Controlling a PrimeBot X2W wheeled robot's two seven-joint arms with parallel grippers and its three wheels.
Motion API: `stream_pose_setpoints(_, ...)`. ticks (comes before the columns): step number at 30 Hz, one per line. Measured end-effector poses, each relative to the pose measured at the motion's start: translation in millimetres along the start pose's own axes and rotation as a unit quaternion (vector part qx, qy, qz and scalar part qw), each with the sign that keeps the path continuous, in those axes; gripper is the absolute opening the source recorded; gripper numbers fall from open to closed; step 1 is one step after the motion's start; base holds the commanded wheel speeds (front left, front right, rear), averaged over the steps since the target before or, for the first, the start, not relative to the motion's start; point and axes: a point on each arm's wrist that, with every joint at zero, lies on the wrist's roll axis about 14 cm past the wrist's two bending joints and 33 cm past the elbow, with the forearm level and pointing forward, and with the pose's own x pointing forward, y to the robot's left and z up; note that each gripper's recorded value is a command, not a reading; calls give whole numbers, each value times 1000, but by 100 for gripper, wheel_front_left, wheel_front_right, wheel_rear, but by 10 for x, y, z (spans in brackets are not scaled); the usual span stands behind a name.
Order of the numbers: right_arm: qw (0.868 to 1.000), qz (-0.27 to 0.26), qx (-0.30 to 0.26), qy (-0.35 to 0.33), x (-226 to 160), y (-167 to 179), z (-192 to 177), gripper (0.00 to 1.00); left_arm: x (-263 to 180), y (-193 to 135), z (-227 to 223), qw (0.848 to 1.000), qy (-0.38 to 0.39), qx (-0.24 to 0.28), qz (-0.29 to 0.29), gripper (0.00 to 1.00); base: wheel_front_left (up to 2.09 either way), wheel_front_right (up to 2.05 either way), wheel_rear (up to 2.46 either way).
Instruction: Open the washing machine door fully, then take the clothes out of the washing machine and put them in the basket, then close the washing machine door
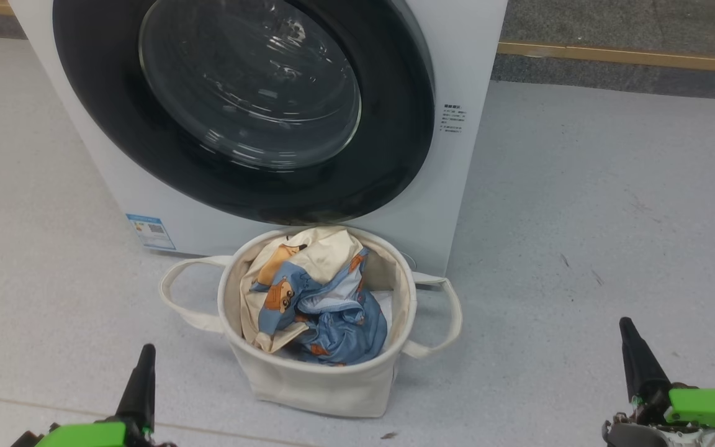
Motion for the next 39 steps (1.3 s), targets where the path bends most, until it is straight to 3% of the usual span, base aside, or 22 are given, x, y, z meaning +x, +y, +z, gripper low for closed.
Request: stream_pose_setpoints(39,1000,0,0,0,0,0,1,0,0,-1,0,1000,0,0,0,0,0,0,0)
